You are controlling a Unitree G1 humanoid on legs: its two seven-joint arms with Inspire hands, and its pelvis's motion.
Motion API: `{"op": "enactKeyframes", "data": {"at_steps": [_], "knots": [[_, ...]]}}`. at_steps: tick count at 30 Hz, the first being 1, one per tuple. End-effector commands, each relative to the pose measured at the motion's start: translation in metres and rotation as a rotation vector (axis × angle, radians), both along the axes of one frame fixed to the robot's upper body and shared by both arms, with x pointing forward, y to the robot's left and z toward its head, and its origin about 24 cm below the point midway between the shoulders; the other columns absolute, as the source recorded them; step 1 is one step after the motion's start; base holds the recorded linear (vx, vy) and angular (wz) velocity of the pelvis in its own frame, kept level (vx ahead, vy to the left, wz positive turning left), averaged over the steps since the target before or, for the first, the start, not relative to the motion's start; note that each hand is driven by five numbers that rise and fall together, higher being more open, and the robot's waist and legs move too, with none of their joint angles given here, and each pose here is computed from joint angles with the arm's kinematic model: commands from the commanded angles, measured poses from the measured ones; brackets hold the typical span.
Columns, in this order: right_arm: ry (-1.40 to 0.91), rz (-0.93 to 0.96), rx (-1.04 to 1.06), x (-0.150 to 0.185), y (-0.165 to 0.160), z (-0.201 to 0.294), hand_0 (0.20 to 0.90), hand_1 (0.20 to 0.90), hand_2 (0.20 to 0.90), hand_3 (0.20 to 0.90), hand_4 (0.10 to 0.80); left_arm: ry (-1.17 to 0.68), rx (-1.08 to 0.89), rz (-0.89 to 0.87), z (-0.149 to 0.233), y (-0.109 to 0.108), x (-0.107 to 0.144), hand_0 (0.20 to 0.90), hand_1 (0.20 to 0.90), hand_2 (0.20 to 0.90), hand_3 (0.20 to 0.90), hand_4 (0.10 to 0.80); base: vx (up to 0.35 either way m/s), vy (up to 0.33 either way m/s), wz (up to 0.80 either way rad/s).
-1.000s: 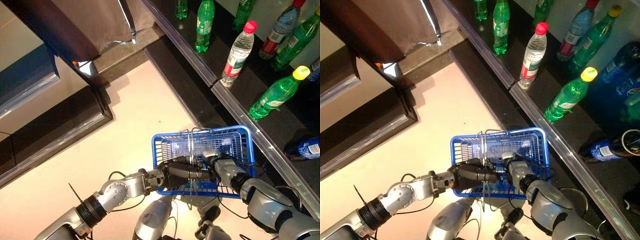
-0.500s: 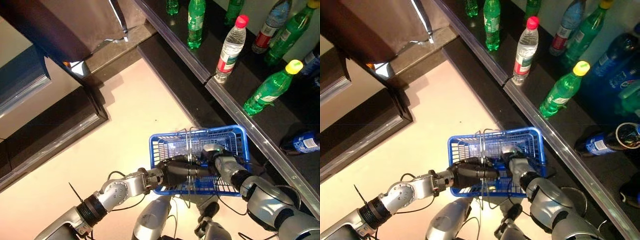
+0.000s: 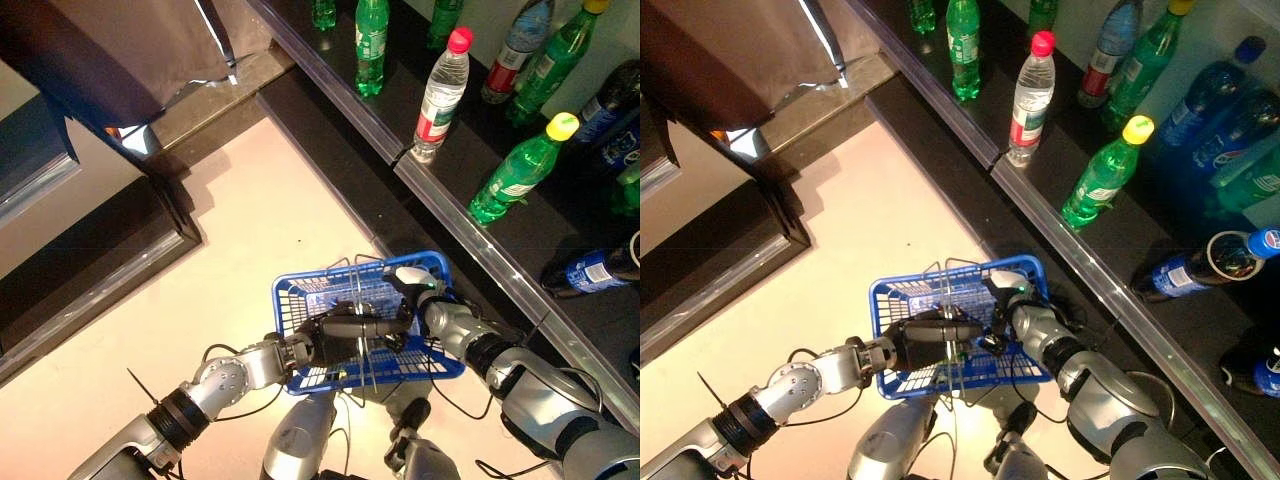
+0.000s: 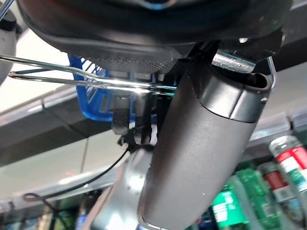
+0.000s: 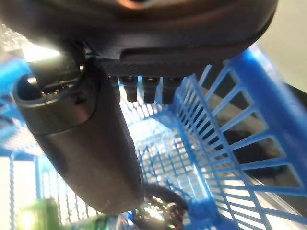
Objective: Pick up the drink and place into the basket.
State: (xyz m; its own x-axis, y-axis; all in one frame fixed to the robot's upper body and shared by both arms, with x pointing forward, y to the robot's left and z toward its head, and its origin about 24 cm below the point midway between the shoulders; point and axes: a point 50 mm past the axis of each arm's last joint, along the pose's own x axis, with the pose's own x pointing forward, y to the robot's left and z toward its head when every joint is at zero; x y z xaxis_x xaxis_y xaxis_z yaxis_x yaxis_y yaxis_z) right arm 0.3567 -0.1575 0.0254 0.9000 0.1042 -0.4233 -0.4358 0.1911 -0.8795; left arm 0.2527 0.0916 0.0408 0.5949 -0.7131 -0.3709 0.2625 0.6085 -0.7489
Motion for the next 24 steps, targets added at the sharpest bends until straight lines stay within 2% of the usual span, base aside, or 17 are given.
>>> {"op": "enactKeyframes", "data": {"at_steps": [1,6,11,14,18,20,24], "knots": [[-0.144,0.065,0.049,0.013,0.015,0.032,0.9,0.9,0.9,0.9,0.8,-0.271,-0.606,-0.223,0.111,-0.048,-0.021,0.3,0.3,0.3,0.2,0.1,0.003,0.024,-0.04],[-0.216,0.048,0.182,0.002,0.015,0.038,0.9,0.9,0.9,0.9,0.8,-0.263,-0.598,-0.121,0.104,-0.034,-0.021,0.3,0.3,0.3,0.2,0.1,0.009,0.037,-0.05],[-0.327,0.042,0.399,-0.029,0.018,0.04,0.9,0.9,0.9,0.9,0.8,-0.321,-0.488,0.149,0.088,-0.001,-0.013,0.3,0.3,0.3,0.2,0.1,0.027,0.06,-0.18],[-0.337,0.077,0.581,-0.056,0.016,0.038,0.9,0.9,0.9,0.9,0.8,-0.343,-0.395,0.37,0.071,0.029,-0.011,0.3,0.3,0.3,0.2,0.1,0.068,0.09,-0.31],[-0.314,0.157,0.866,-0.084,0.017,0.045,0.9,0.9,0.9,0.9,0.8,-0.347,-0.288,0.569,0.052,0.066,-0.015,0.3,0.3,0.3,0.2,0.1,0.114,0.087,-0.39],[-0.299,0.197,0.928,-0.092,0.018,0.046,0.9,0.9,0.9,0.9,0.8,-0.301,-0.282,0.605,0.043,0.073,-0.018,0.3,0.3,0.3,0.2,0.1,0.107,0.08,-0.34],[-0.225,0.221,1.179,-0.107,0.02,0.05,0.9,0.9,0.9,0.9,0.8,-0.261,-0.219,0.699,0.023,0.092,-0.025,0.3,0.3,0.3,0.2,0.1,0.079,0.047,-0.34]]}}
